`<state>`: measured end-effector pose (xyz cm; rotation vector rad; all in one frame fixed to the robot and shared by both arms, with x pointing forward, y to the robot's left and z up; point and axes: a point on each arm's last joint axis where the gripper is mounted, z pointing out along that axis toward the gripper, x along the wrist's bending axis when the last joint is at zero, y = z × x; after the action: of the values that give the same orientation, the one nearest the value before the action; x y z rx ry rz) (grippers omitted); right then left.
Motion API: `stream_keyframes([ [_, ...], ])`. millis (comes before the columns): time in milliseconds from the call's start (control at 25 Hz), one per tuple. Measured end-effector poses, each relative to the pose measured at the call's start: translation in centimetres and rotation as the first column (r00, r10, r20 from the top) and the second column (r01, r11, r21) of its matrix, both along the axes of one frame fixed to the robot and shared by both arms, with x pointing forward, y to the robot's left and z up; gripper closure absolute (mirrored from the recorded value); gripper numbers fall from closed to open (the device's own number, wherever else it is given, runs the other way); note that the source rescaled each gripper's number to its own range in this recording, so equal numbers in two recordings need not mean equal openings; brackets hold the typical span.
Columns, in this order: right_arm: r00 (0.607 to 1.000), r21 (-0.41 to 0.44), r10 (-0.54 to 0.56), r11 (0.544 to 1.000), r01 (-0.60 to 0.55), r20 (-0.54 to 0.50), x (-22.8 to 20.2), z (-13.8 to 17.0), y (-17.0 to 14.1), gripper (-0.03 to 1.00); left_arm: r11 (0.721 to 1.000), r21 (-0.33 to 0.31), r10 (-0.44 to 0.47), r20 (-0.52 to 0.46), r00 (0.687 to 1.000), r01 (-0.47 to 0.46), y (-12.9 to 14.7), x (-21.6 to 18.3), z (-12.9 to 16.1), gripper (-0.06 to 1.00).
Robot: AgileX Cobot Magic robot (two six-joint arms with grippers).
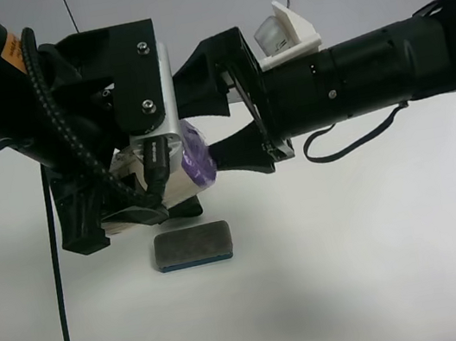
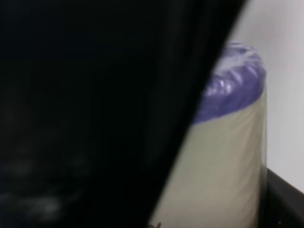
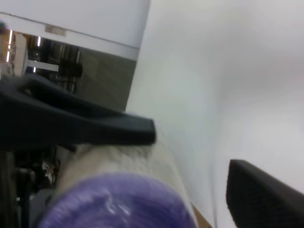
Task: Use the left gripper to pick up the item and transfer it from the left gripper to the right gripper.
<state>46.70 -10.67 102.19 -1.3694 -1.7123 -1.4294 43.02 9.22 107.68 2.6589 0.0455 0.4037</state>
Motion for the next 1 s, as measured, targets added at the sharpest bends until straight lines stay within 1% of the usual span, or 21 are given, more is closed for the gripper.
stream_keyframes([
  [240,1.000,0.013,0.005,1.000,-0.005,-0.006,0.04,0.27,0.09,0.16,1.000,0.000,0.000,0.000,1.000,0.000,0.00,0.00,0.00,0.94],
  [360,0.999,0.022,0.008,1.000,-0.007,-0.039,-0.07,0.30,0.12,0.16,1.000,0.000,-0.002,0.000,1.000,0.002,0.00,0.00,0.00,0.94],
  [720,0.996,-0.026,0.030,0.999,-0.032,-0.086,-0.43,-0.19,0.03,0.17,1.000,0.001,-0.007,0.004,1.000,0.007,-0.01,0.00,0.00,0.94],
  [800,0.996,-0.032,0.021,0.999,-0.024,-0.089,-0.36,-0.24,0.00,0.20,1.000,0.001,-0.007,0.004,1.000,0.007,-0.01,0.00,0.00,0.94],
  [880,0.996,-0.041,0.011,0.999,-0.015,-0.086,-0.28,-0.31,-0.04,0.28,1.000,0.001,-0.007,0.004,1.000,0.007,-0.01,0.00,0.00,0.94],
  [960,0.996,-0.042,0.012,0.999,-0.016,-0.085,-0.28,-0.31,-0.04,0.41,1.000,0.002,-0.008,0.004,1.000,0.008,-0.01,0.00,0.00,0.94],
  [1000,0.996,-0.042,0.012,0.999,-0.016,-0.085,-0.29,-0.32,-0.04,0.53,1.000,0.003,-0.010,0.005,1.000,0.010,-0.01,0.00,0.00,0.94],
])
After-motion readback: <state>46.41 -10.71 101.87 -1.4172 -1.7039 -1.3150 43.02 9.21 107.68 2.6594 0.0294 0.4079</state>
